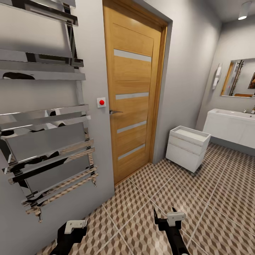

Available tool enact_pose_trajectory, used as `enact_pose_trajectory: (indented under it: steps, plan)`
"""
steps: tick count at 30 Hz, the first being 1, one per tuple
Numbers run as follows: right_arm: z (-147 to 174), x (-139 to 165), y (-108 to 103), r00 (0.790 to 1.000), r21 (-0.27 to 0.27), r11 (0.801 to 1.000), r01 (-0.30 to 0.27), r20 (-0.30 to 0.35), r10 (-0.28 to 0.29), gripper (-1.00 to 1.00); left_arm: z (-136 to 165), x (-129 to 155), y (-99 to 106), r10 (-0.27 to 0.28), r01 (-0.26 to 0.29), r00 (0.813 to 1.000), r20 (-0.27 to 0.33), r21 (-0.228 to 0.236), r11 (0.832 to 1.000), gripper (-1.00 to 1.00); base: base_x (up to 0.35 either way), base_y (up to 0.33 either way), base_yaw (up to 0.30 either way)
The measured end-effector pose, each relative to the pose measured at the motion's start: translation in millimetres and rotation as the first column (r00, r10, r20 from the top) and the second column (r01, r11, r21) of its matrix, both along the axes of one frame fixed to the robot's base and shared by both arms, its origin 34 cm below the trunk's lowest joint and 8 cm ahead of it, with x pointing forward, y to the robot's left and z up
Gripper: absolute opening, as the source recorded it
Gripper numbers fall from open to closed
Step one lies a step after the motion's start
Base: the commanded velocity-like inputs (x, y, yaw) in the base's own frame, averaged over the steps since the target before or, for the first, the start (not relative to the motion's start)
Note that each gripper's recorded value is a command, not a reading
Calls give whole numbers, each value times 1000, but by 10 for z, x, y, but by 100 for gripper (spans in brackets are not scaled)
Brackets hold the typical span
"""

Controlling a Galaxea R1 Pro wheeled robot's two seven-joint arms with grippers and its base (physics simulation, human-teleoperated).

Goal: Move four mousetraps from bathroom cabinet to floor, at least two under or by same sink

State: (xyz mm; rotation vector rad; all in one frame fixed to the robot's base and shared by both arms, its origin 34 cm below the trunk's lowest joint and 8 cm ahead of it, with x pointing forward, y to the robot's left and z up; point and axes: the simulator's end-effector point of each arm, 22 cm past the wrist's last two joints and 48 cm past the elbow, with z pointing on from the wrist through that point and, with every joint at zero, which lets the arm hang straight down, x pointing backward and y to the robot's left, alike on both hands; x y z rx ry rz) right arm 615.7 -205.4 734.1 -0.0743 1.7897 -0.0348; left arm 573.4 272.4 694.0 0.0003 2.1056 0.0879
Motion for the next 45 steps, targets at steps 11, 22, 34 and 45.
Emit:
enact_pose_trajectory:
  steps: [11,22,34,45]
  plan:
    - [14,2,-90,999,-5,999,52,5,-52,100,-15,-8,-12,1,-1,1000,-3,-4,1000,100,0,0,65]
    - [243,51,123,995,26,997,72,70,-74,100,4,3,-33,2,-2,1000,1,-8,1000,100,0,0,135]
    - [847,57,976,967,118,991,-71,253,39,100,181,91,-405,14,-11,999,32,-84,996,100,0,0,4]
    - [1021,13,1248,953,103,988,-117,293,82,100,213,107,-316,6,-3,999,44,-61,998,100,0,0,0]
